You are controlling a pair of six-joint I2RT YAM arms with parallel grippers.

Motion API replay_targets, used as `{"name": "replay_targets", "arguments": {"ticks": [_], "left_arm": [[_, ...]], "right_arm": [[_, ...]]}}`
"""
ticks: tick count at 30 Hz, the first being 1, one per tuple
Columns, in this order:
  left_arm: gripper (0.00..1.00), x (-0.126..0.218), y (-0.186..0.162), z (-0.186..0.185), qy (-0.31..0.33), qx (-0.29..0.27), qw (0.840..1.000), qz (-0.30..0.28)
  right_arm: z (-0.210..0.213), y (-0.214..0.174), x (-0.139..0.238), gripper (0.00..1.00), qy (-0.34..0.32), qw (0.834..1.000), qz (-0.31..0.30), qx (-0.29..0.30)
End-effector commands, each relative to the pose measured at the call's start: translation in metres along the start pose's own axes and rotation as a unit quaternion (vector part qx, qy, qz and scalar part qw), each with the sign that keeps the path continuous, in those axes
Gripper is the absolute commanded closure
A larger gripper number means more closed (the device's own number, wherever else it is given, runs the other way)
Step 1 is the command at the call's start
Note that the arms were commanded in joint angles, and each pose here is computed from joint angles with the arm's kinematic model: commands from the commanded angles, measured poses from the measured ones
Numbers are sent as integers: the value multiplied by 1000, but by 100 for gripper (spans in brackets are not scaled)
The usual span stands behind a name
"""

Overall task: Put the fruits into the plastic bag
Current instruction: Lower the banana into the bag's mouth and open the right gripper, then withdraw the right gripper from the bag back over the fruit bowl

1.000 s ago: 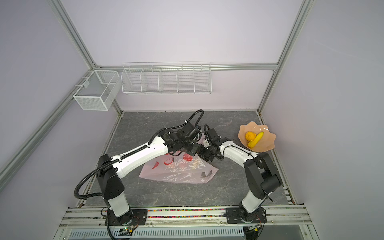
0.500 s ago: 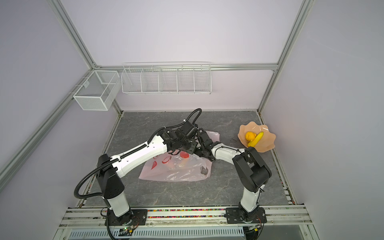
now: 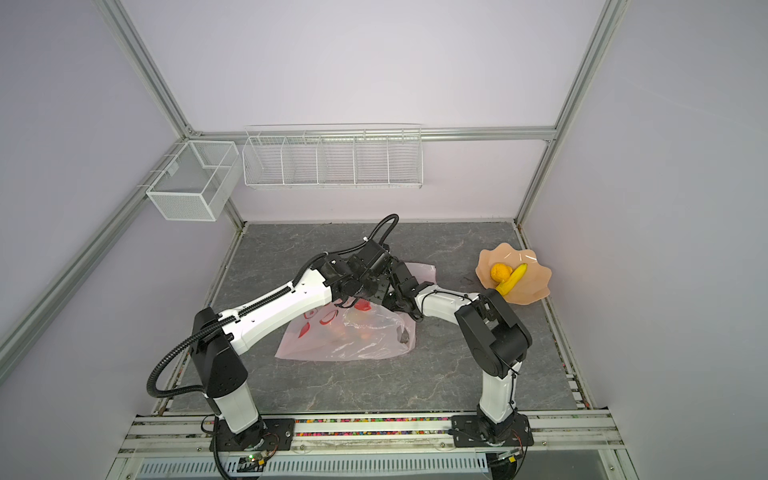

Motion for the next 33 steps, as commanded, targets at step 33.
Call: {"name": "replay_targets", "arguments": {"ticks": [33], "left_arm": [[100,16,-8,-19,-43,-29,998,-17]], "right_arm": [[-64,-18,127,2,-216,975,-49,31]]}}
Point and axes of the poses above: each gripper's point midway between its finger pads, its own x axis back along the fingers, its own z axis along the line the jaws close on, y = z × x, the point moved 3 cm from there along x, back along the fingers, and after that the axes turned 2 degrees about x, right-handed, at the moved point
